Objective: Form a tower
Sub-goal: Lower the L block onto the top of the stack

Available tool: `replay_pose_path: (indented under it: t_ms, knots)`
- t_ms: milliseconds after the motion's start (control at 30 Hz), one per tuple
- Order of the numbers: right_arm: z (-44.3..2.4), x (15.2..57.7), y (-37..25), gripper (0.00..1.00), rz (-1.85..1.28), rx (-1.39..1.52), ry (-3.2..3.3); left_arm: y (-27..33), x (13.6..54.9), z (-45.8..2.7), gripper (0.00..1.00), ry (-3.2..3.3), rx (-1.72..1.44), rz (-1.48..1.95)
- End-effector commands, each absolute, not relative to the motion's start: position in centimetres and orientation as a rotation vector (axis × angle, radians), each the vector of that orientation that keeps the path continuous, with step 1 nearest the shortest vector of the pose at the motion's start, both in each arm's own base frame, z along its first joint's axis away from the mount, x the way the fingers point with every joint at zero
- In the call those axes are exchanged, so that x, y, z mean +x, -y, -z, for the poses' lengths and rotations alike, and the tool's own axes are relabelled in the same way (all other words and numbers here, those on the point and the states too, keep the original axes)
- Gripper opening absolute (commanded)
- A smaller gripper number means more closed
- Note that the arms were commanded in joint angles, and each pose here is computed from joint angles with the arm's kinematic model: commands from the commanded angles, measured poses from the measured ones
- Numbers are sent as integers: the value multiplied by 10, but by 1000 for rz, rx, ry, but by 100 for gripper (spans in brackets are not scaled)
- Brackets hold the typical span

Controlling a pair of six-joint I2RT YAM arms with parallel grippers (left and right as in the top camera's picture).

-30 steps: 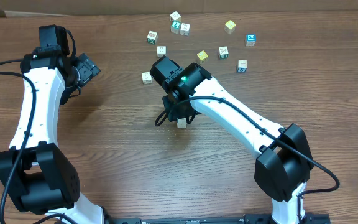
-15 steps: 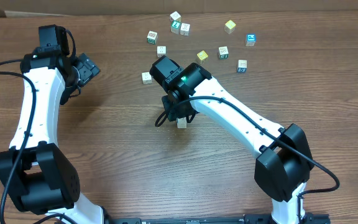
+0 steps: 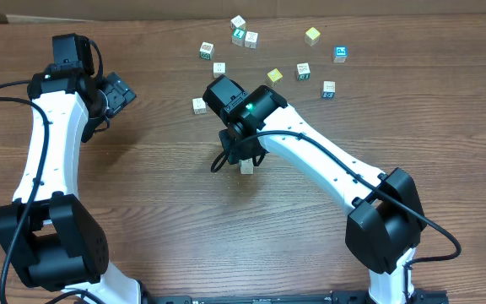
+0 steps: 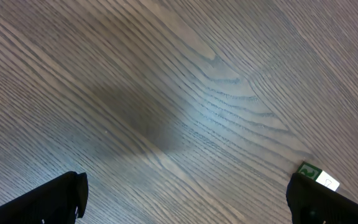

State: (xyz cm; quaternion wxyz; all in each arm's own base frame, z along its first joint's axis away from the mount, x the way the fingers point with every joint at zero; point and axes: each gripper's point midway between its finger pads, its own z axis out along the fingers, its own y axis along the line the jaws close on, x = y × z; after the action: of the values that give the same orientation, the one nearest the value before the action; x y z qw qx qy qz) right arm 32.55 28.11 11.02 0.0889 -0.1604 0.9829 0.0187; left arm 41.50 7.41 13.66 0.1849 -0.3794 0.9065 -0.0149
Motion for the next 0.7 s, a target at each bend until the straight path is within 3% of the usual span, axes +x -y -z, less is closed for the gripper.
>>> replay_pose_path:
  t_ms: [0, 300, 500, 667]
  knots:
    - [-109, 327, -279, 52, -52, -487, -2919, -73, 420, -141, 99, -2544, -1058, 48]
    - [-110, 328, -280, 52, -54, -490, -2915, -73, 420, -141, 99, -2544, -1058, 48]
    - [-110, 331, -281, 80, -64, -483, -2904, -73, 420, -141, 100, -2544, -1058, 48]
    - [-109, 329, -279, 91, -62, -404, -2928, -74, 420, -141, 99, -2544, -1058, 48]
